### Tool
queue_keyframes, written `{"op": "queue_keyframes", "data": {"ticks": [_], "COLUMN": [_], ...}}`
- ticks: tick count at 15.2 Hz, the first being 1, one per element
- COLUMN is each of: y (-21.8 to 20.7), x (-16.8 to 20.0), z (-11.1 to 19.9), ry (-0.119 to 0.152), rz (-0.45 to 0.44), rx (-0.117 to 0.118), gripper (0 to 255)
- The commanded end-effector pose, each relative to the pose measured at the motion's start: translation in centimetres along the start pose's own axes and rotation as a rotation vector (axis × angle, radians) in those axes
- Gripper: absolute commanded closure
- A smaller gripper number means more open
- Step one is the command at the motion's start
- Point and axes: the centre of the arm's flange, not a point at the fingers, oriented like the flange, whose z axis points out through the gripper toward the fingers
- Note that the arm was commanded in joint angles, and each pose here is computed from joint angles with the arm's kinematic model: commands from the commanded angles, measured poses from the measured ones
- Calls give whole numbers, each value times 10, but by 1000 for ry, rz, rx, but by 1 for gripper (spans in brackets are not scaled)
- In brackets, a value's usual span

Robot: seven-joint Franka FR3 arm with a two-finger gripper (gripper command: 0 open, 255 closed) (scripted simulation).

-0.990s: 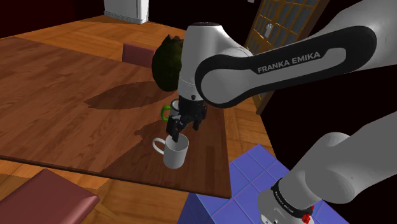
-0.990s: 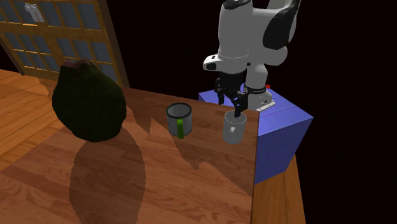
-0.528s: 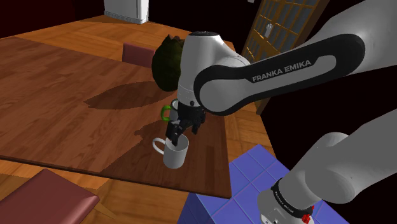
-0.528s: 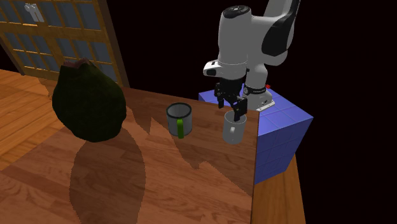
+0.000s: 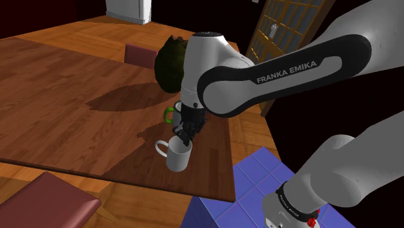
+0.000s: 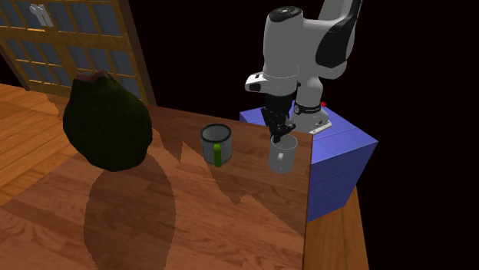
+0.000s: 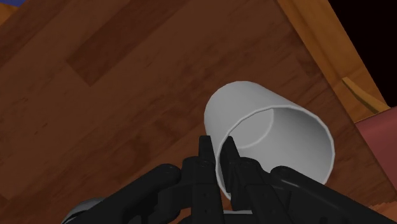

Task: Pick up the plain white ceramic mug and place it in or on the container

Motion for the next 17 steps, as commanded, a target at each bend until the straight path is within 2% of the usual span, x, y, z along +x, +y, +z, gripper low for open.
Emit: {"op": "queue_keyframes", "data": {"ticks": [1, 5, 17], "y": [0, 0, 0], "x": [0, 0, -4], "z": [0, 0, -63], "ry": [0, 0, 0], "rz": [0, 0, 0], "rx": [0, 0, 0], "gripper": [255, 255, 255]}}
